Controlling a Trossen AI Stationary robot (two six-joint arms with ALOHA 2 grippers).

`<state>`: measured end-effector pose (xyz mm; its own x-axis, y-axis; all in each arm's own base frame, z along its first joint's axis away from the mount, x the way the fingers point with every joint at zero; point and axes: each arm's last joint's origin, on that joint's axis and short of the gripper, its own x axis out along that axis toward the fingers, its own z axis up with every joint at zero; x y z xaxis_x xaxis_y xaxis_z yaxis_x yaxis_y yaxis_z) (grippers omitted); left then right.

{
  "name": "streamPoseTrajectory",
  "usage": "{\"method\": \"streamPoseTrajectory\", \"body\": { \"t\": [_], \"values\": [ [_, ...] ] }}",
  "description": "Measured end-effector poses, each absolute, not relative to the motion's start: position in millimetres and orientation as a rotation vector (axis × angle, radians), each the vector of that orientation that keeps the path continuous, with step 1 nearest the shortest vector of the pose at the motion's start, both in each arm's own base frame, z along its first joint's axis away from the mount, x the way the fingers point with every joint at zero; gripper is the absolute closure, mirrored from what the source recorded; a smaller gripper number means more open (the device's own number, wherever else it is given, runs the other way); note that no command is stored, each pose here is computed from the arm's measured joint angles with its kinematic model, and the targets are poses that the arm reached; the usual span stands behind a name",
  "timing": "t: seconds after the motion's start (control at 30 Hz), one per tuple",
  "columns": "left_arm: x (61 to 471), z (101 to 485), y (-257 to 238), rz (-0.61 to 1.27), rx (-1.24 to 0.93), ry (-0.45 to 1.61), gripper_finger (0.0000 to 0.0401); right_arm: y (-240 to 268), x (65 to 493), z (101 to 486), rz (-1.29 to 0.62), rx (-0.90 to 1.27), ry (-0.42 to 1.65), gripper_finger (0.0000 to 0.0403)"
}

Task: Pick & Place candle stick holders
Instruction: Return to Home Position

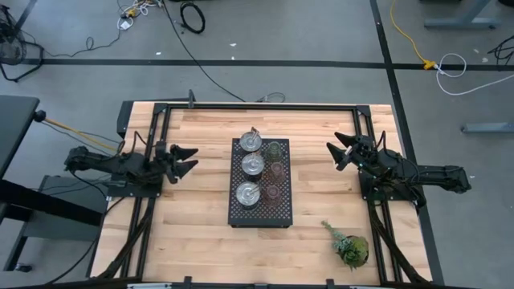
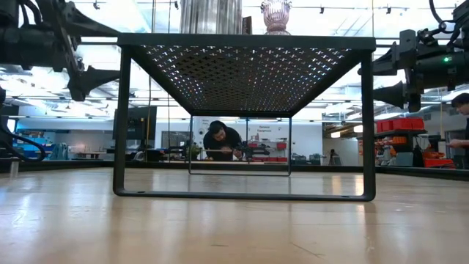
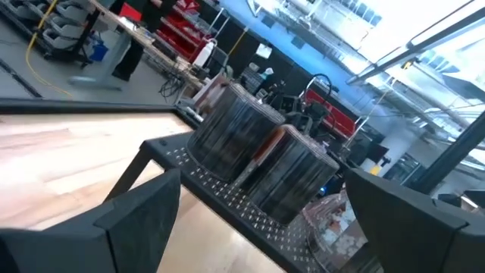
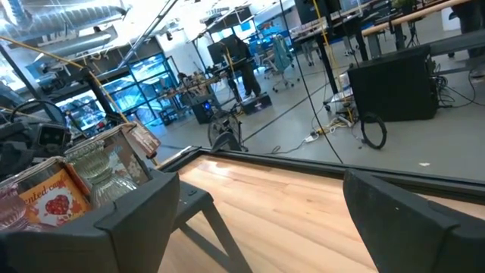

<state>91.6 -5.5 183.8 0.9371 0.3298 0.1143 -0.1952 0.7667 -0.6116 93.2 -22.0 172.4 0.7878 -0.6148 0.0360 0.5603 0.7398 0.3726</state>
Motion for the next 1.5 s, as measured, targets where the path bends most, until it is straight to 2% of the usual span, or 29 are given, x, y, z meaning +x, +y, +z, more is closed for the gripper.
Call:
{"method": "streamPoseTrajectory", "body": {
  "t": [1.5],
  "values": [
    [92.9, 183.0, -5.9, 0.289, -0.629, -0.202, 0.0023, -21.7, 93.5, 172.5, -0.631, 0.356, -0.159, 0.0034]
  ]
}}
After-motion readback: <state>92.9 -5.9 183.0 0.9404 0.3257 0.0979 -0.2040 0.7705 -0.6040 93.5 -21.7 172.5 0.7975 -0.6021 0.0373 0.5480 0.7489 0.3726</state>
